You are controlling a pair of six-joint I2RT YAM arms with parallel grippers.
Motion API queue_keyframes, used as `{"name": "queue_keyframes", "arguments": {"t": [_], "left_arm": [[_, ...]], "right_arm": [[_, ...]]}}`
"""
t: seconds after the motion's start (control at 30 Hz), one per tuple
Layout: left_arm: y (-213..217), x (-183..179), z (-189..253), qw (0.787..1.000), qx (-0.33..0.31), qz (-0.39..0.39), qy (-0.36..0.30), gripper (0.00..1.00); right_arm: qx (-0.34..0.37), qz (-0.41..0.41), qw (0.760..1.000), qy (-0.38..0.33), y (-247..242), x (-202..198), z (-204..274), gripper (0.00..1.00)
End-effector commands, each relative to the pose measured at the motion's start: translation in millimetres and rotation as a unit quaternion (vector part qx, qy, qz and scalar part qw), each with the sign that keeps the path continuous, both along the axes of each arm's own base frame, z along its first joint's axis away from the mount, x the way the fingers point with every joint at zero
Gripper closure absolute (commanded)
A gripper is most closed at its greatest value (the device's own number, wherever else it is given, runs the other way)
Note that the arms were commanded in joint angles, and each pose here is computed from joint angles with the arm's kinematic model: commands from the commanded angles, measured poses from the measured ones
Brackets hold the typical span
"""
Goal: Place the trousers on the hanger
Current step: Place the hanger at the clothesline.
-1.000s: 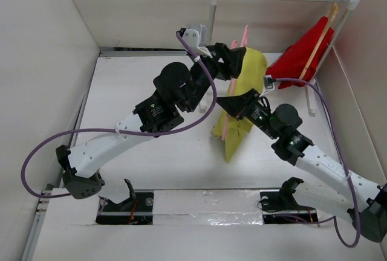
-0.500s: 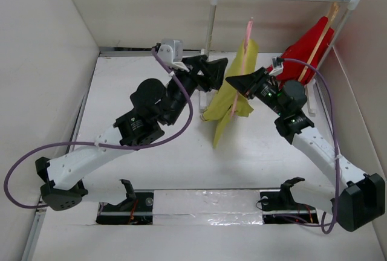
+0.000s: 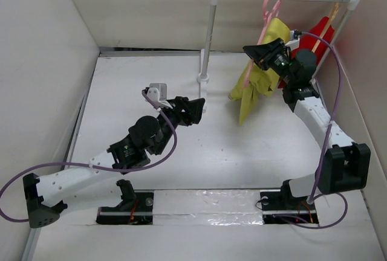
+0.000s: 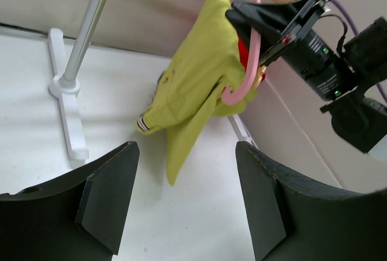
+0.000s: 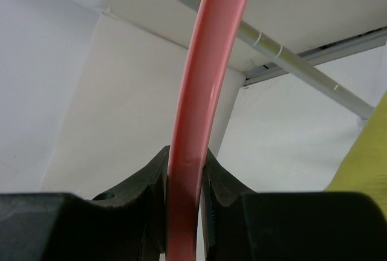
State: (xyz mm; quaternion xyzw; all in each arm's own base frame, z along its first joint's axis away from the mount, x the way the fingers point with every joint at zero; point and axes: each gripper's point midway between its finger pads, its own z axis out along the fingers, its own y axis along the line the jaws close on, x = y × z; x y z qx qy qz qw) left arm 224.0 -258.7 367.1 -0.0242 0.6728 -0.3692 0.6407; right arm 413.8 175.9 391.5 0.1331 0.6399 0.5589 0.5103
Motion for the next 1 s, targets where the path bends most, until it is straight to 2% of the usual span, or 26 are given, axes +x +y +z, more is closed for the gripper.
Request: {"name": "queue_keyframes", "arguments": {"t": [0.0,0.13,0.57,0.77,0.93,0.97], "left_arm": [[8,-1,0,0.999,-0.04,0.011,0.011,0.38],[6,-1,-32,0.999,-0.023,0.015,0.038,0.38],[-1,-5,-76,0.997,-0.019,0.005,0.076,0.39],[-4,-8,-91,0.996,-0.015,-0.001,0.09,0.39],[-2,-10,-96,0.995,-0.022,-0.003,0.092,0.39],[-2,-10,-95,0.996,-0.022,-0.003,0.092,0.39]], "right_arm": [[-0.004,0.016,0.985,-0.172,-8,-18,91,1.0],[-0.016,0.003,0.987,-0.161,-22,3,89,1.0],[-0.012,0.007,0.988,-0.154,-41,41,91,1.0],[-0.009,0.007,0.992,-0.129,-45,61,66,1.0],[-0.017,0.01,0.993,-0.115,-44,62,39,1.0],[-0.02,0.008,0.994,-0.111,-44,62,35,0.97]]}}
